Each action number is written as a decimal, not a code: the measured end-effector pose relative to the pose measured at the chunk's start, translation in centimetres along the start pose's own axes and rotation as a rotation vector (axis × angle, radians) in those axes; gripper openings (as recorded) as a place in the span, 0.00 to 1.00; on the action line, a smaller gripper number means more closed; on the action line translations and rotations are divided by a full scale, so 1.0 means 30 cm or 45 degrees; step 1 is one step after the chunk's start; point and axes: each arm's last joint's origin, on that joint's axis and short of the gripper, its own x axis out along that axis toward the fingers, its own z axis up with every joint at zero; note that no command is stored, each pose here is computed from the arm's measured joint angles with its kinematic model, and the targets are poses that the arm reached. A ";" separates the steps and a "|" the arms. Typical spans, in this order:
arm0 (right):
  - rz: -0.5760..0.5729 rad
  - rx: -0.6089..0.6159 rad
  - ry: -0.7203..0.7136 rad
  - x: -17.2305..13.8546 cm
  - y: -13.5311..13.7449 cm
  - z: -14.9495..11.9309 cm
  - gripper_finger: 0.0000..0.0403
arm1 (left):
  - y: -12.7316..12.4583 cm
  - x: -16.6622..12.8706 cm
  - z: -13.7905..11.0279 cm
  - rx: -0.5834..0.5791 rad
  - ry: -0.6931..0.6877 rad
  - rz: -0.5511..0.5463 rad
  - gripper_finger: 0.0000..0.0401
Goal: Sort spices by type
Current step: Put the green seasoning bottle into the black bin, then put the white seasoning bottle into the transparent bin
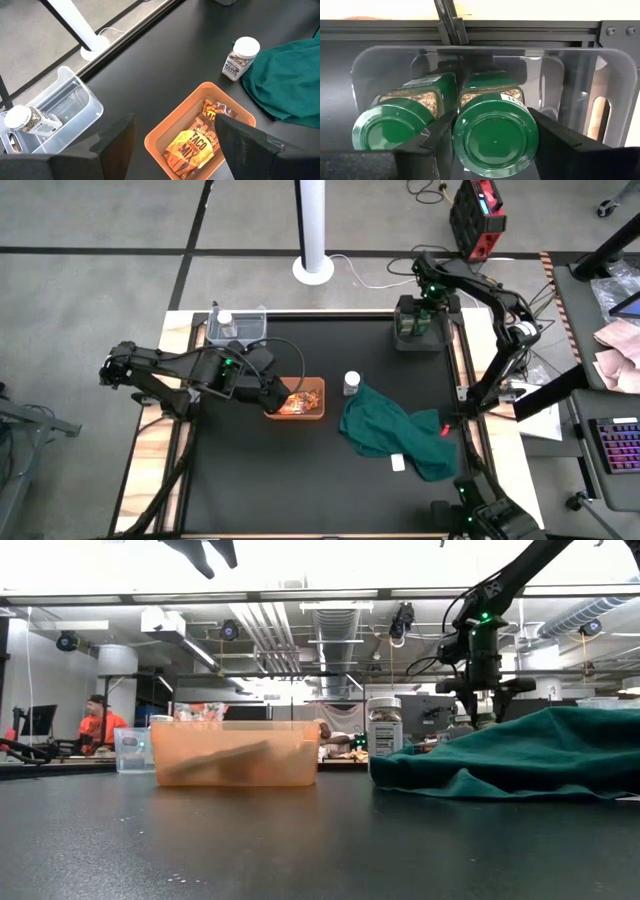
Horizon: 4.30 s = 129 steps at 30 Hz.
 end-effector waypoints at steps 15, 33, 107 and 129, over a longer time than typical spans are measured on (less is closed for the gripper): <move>-0.003 -0.007 0.004 0.000 -0.005 0.001 0.51 | -0.001 0.000 0.001 -0.003 -0.002 -0.004 0.63; 0.029 0.008 -0.092 -0.083 -0.001 0.015 0.63 | -0.002 0.000 0.001 -0.005 -0.002 -0.006 0.63; 0.601 -0.568 -0.745 -0.615 0.118 -0.720 0.53 | -0.244 0.743 0.073 0.351 -0.442 -0.640 0.63; 0.627 -0.519 -0.738 -0.593 0.144 -0.714 0.54 | -0.255 0.841 -0.016 0.261 -0.423 -0.689 0.63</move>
